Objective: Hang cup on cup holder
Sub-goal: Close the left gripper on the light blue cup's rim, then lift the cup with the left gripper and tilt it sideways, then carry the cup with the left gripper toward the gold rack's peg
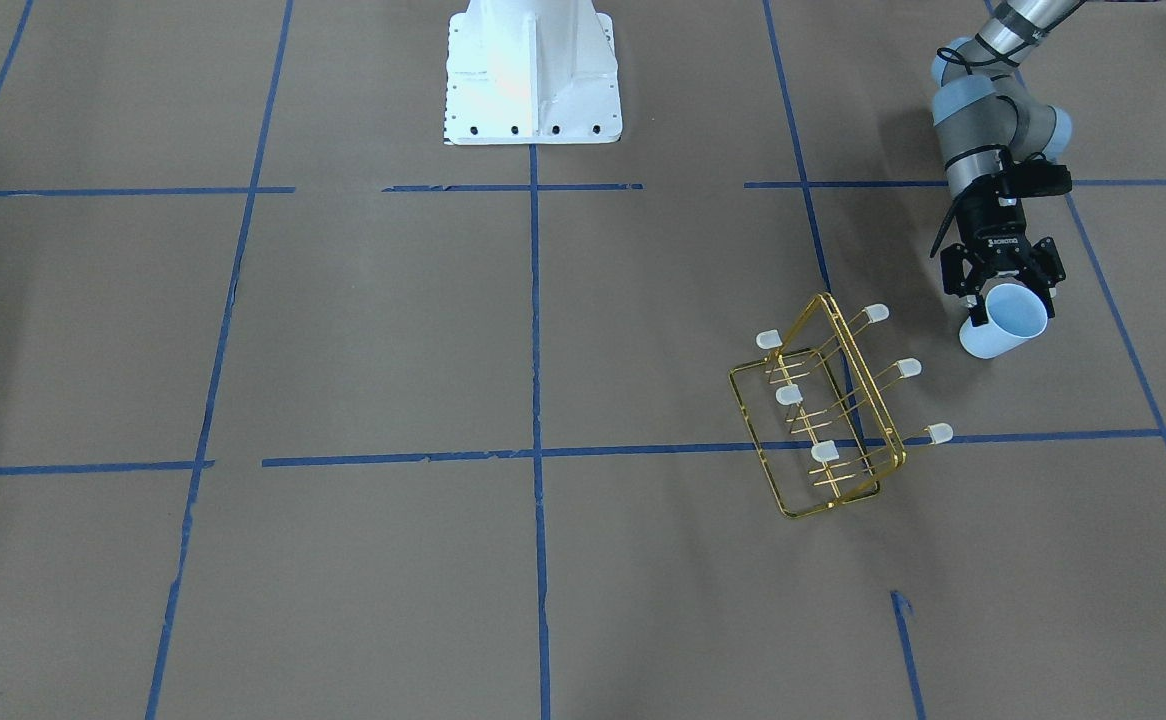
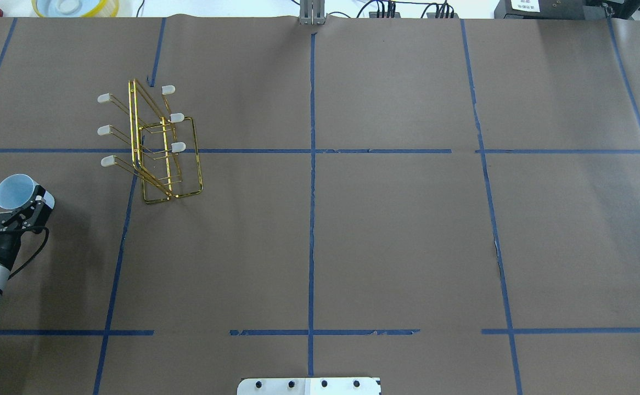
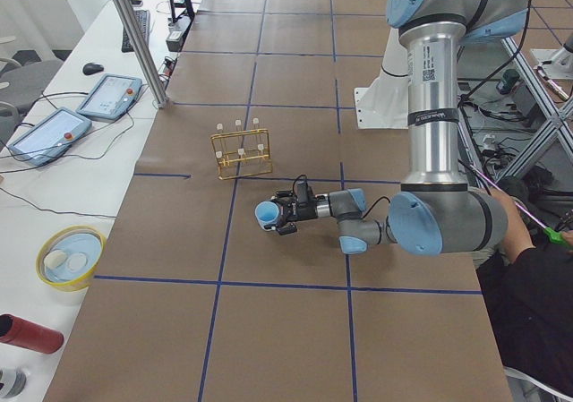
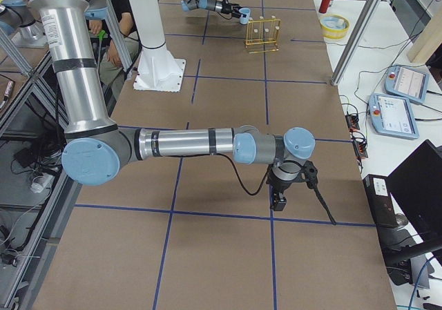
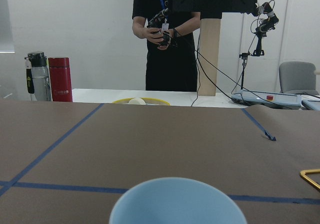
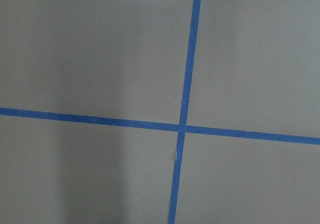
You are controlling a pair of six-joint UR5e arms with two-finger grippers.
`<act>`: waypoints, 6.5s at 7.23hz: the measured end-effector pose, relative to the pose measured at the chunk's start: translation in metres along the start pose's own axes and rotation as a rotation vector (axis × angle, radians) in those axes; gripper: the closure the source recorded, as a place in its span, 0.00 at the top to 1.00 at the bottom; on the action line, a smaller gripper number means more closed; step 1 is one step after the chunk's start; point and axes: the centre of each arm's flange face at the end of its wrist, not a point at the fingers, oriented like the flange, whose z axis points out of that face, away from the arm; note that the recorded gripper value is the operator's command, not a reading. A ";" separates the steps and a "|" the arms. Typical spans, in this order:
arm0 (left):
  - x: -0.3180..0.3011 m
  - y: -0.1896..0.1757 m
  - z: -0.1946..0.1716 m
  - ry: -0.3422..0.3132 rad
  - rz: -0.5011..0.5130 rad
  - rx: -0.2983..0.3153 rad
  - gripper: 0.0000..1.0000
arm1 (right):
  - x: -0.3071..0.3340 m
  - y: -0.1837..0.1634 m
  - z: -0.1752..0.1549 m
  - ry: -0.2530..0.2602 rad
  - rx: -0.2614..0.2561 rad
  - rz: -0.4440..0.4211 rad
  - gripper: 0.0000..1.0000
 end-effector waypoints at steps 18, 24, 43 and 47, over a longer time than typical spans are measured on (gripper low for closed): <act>0.029 -0.013 0.000 0.053 -0.040 -0.077 0.00 | 0.000 0.000 0.000 0.000 0.001 -0.001 1.00; 0.053 -0.151 -0.008 0.034 0.508 0.082 0.00 | 0.000 0.000 0.000 0.000 0.000 0.000 1.00; 0.143 -0.134 -0.028 -0.585 2.315 0.070 0.00 | 0.000 0.000 0.000 0.000 0.000 0.000 1.00; 0.177 -0.102 -0.012 -0.623 2.405 0.055 0.00 | 0.000 0.000 0.000 0.000 0.000 -0.001 1.00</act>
